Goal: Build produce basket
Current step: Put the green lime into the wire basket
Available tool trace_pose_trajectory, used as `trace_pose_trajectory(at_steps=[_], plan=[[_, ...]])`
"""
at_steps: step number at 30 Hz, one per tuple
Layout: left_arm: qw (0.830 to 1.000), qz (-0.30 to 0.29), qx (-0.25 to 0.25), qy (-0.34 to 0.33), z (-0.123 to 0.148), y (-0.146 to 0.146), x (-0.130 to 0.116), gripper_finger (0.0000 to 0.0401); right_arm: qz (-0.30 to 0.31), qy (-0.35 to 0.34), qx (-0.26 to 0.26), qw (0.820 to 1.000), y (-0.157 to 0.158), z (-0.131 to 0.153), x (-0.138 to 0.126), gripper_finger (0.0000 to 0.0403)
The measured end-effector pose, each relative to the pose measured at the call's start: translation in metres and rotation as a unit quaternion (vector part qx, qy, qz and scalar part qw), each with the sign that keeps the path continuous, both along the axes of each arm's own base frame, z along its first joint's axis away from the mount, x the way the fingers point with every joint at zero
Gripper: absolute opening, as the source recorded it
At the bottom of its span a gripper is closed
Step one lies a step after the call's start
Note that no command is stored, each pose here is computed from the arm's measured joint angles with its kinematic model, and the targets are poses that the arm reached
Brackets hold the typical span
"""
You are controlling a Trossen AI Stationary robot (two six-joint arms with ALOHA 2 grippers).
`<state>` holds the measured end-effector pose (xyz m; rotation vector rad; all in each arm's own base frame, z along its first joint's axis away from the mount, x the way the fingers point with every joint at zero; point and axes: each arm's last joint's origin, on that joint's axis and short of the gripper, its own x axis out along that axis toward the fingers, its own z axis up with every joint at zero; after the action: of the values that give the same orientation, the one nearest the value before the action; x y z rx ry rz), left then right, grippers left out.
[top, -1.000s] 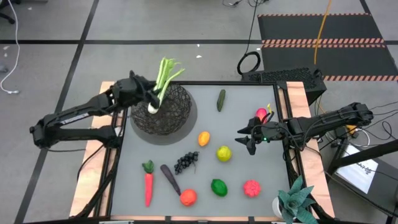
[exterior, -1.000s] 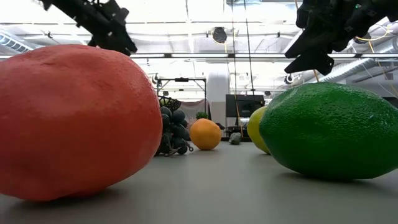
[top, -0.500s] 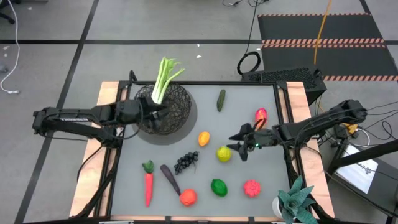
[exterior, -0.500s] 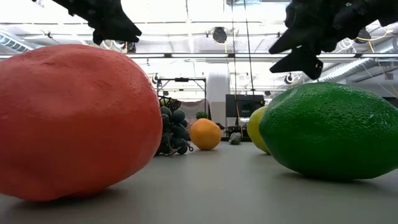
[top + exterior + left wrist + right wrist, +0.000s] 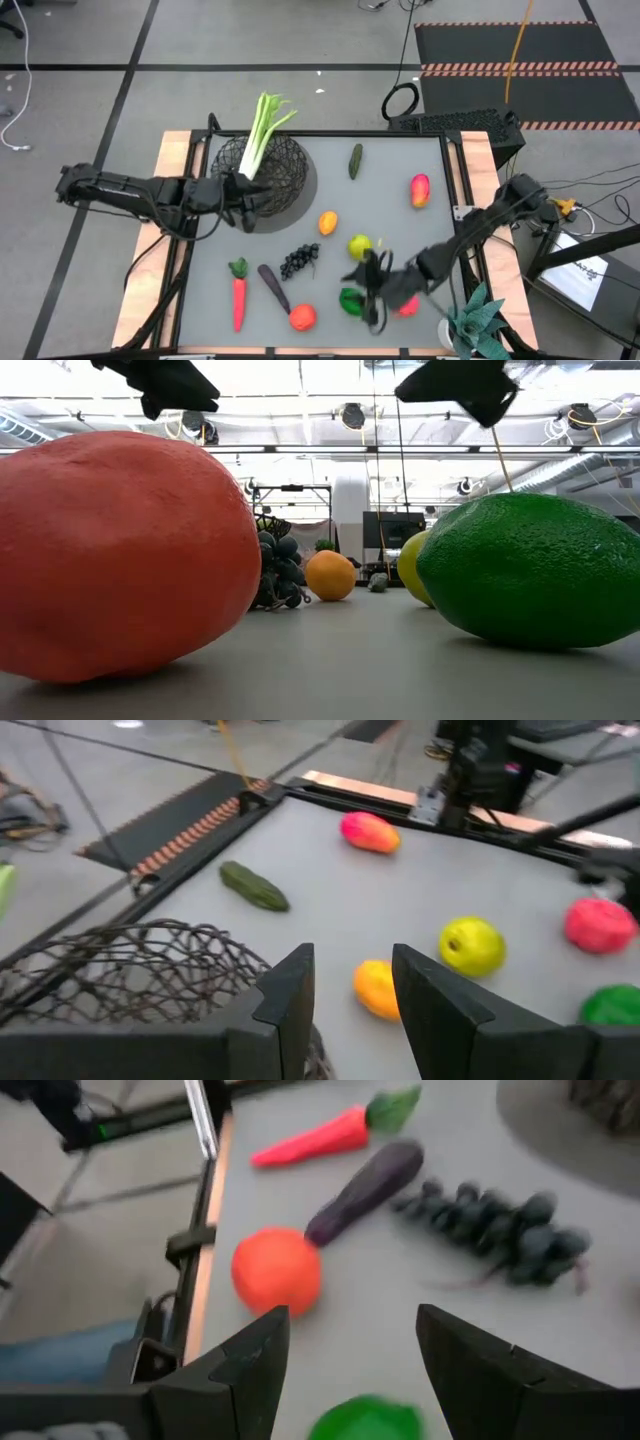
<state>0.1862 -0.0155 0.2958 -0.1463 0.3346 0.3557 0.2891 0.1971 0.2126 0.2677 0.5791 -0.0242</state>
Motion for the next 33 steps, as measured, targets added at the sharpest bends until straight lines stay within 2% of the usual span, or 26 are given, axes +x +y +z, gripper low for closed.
trace_pose_trajectory(at_steps=[3, 7, 12, 16, 25, 29, 33], plan=[[1.000, 0.012, 0.005, -0.007, 0.001, -0.005, -0.001, 0.0136, -0.018, 0.016, 0.013, 1.000, 0.025, -0.003, 0.007, 0.0229], [1.000, -0.011, -0.005, -0.001, -0.001, -0.015, -0.002, 0.0136, -0.023, -0.004, 0.037, 0.999, 0.062, 0.004, 0.016, 0.0244], [0.999, -0.043, -0.017, 0.015, -0.005, -0.029, -0.005, 0.0136, -0.014, -0.015, -0.011, 1.000, 0.100, 0.012, 0.019, 0.0247], [0.998, -0.060, -0.024, 0.017, -0.006, -0.037, -0.008, 0.0136, -0.034, 0.020, -0.036, 0.999, 0.109, 0.003, 0.007, 0.0247], [0.995, -0.086, -0.033, 0.025, -0.016, -0.053, -0.015, 0.0136, -0.071, 0.056, -0.024, 0.996, 0.112, -0.003, -0.011, 0.0248], [0.995, -0.091, -0.032, 0.022, -0.015, -0.057, -0.017, 0.0136, -0.070, 0.040, 0.009, 0.997, 0.115, -0.009, -0.011, 0.0263], [0.995, -0.093, -0.029, 0.020, -0.015, -0.059, -0.017, 0.0136, -0.053, 0.048, 0.047, 0.996, 0.117, -0.018, -0.012, 0.0302]])
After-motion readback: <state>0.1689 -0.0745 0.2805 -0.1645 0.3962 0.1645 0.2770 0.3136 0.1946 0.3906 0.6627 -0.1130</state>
